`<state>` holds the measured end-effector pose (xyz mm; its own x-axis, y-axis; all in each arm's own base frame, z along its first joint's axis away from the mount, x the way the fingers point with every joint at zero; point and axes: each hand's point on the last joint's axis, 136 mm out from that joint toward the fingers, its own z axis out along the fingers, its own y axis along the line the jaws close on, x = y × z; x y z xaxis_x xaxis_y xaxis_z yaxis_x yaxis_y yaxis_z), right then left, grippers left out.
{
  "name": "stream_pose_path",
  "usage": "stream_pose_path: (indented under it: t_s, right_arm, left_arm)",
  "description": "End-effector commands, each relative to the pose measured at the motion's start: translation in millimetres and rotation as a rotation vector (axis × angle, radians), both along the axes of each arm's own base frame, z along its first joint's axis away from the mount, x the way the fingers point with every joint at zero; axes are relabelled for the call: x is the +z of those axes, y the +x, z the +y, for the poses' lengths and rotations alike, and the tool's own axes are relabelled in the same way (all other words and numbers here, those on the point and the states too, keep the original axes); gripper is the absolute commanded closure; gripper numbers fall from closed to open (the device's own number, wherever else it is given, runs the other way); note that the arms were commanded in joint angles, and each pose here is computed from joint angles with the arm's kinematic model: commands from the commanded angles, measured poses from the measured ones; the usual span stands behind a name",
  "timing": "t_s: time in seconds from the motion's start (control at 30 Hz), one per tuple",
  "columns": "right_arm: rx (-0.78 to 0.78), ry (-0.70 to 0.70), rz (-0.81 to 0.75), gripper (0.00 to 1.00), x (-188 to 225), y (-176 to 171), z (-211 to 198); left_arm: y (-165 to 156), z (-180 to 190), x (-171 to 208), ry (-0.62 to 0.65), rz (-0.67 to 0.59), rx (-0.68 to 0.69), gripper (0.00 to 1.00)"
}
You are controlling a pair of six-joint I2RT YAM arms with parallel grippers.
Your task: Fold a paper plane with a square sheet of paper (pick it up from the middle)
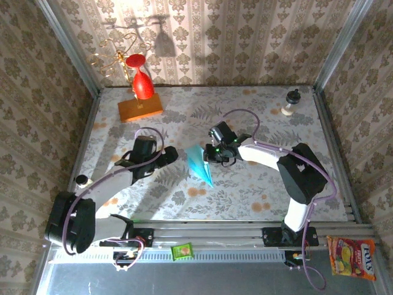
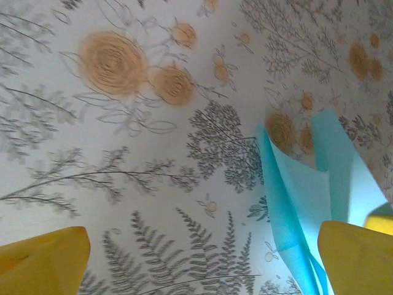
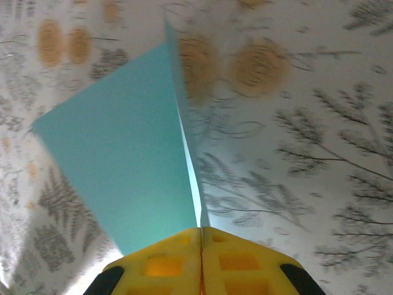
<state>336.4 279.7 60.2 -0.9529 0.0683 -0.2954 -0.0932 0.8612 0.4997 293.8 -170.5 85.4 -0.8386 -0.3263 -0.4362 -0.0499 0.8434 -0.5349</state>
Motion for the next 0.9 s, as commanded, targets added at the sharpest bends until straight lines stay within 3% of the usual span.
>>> stream_pose_path:
  t_s: [0.0, 0.4, 0.87]
  right_arm:
    - [-0.017, 0.056, 0.006, 0.90, -2.6, 5.7, -5.1]
    - [-0.076, 0.056, 0.033, 0.90, -12.4, 3.3, -31.2]
    - [-0.097, 0.040, 0.043, 0.90, -15.4, 2.7, -37.9]
  left_arm:
    - [7.1, -31.2, 11.6, -0.068, -0.011, -0.036, 0.05]
    - [1.3, -120.2, -10.3, -0.159, 0.069, -0.164, 0.21]
    - [-4.4, -118.6, -34.9, -0.015, 0.171, -0.105, 0.61]
